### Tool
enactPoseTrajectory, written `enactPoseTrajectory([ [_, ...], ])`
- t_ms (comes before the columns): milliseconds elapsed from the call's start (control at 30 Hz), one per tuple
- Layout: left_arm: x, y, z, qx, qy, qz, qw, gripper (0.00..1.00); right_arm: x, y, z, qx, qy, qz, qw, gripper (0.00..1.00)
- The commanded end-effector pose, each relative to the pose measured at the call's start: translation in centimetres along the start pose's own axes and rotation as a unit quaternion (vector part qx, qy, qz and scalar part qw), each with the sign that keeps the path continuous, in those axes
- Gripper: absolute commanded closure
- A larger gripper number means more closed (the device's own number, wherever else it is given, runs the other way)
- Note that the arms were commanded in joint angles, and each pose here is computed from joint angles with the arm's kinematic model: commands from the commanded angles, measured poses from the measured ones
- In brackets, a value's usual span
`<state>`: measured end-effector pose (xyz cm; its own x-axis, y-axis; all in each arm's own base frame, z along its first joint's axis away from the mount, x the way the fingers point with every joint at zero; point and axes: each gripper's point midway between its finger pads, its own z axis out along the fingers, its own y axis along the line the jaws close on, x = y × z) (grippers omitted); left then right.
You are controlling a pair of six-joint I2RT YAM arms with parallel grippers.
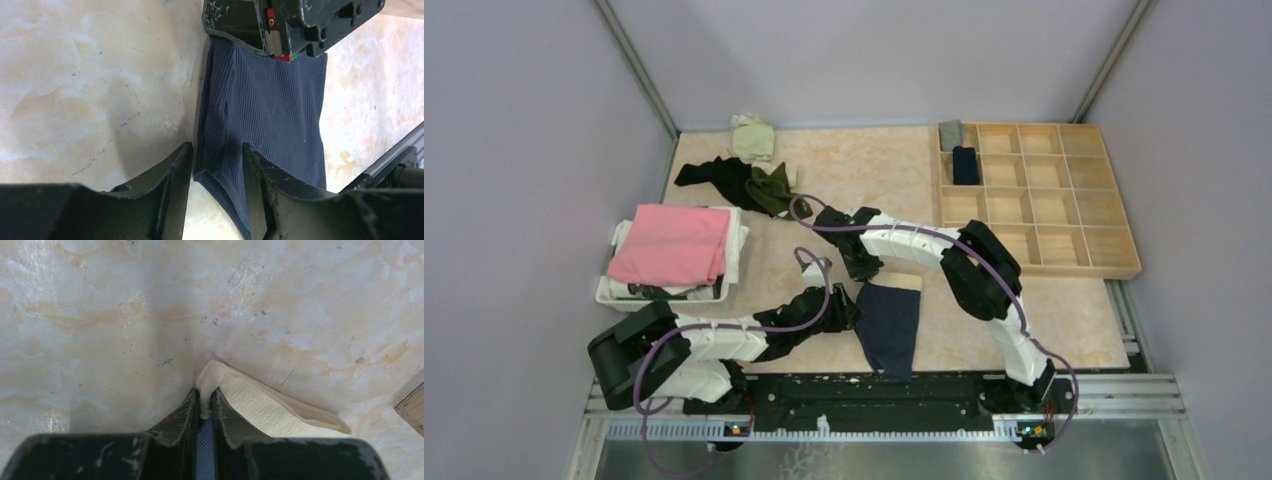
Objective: Roll the underwear
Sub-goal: Fold the underwear at the center of the board.
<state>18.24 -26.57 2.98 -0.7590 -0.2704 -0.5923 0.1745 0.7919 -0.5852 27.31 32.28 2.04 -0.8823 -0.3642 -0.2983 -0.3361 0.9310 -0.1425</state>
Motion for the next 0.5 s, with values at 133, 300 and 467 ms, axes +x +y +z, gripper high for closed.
enactPoseTrajectory([
  [133, 6.5, 6.3, -1.4, -0.081, 0.120, 0.053, 0.988, 0.63, 2.6, -0.5, 3.6, 0.015, 0.036, -0.009, 0.999, 0.97],
  [300, 6.8, 6.4, -1.3, -0.084, 0.125, 0.057, 0.987, 0.80, 2.2, -0.3, 3.3, 0.006, 0.023, -0.001, 1.000, 1.00],
  [467, 5.9, 6.4, -1.1, -0.100, 0.110, 0.063, 0.987, 0.95, 1.2, 0.2, 2.5, -0.021, -0.004, 0.019, 1.000, 1.00],
])
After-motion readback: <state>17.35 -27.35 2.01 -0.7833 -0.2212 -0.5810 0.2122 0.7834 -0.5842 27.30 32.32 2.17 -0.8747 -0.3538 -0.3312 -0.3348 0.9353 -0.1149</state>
